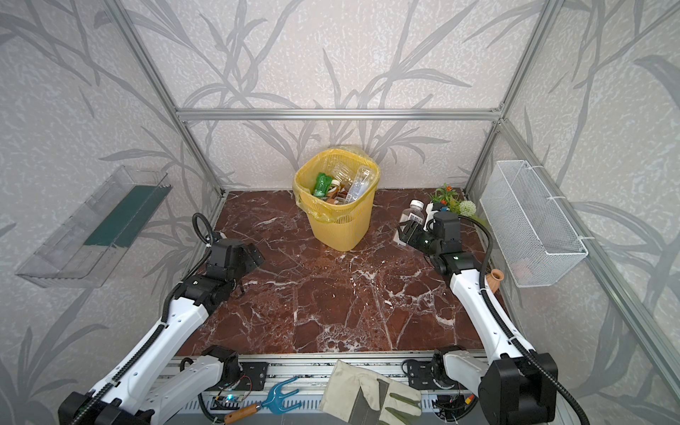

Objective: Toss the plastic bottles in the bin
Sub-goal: 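Lift the grape-juice bottle with the right gripper and drop it into the yellow bin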

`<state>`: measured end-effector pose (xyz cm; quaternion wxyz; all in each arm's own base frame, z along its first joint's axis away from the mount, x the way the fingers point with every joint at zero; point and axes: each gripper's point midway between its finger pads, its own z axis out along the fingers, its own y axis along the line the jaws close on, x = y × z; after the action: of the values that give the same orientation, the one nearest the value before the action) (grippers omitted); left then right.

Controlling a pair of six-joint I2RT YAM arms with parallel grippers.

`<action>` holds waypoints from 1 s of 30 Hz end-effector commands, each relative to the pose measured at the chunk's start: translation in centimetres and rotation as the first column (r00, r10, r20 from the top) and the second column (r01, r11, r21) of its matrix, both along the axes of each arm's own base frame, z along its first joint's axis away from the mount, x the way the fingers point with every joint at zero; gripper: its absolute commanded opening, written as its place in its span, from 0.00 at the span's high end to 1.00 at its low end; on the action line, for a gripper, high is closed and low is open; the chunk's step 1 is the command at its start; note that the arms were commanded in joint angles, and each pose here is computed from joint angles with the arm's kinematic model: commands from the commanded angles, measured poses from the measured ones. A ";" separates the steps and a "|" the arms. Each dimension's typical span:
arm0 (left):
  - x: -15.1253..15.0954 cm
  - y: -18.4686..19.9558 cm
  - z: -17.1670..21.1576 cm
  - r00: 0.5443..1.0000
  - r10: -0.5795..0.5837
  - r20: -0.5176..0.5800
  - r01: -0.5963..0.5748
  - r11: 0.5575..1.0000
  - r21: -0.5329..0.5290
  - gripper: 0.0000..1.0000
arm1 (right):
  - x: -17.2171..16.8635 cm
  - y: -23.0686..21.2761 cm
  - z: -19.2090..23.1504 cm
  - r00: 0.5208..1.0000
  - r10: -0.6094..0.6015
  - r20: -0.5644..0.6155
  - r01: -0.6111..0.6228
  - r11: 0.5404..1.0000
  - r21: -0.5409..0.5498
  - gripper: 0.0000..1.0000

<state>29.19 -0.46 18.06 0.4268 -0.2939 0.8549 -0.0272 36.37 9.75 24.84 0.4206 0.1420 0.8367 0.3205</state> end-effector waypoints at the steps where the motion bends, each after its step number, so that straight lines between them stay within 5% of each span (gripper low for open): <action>1: -0.4 0.2 -0.5 1.000 0.017 -0.018 -0.018 1.000 -0.022 0.01 | 1.2 2.2 6.8 0.981 0.084 0.174 -0.108 0.986 0.129 0.40; 6: -0.8 0.2 -0.7 0.999 0.018 -0.030 -0.019 1.000 -0.024 0.01 | 4.5 5.3 14.3 0.931 0.151 0.331 -0.236 0.944 0.233 0.40; 11: -1.2 0.3 -1.0 0.999 0.020 -0.050 -0.021 1.000 -0.020 0.01 | 7.0 13.4 19.5 0.860 0.309 0.406 -0.404 0.899 0.169 0.38; 14: -1.2 0.2 -0.9 0.998 0.007 -0.059 -0.008 1.000 -0.019 0.01 | 8.3 18.3 18.6 0.836 0.456 0.306 -0.499 0.863 0.077 0.32; 20: -1.4 0.3 -0.6 0.998 -0.002 -0.071 0.001 1.000 -0.006 0.01 | 11.3 16.0 17.7 0.890 0.366 0.271 -0.392 0.919 0.045 0.08; 30: -1.1 0.0 -0.4 0.997 -0.013 -0.075 0.011 1.000 -0.019 0.01 | 10.7 12.2 19.9 0.906 0.279 0.320 -0.277 0.959 -0.053 0.00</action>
<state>28.16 -0.85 16.70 0.3857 -0.2901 0.8753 -0.0308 48.89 23.14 42.50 0.4677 -0.0233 0.7793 0.4163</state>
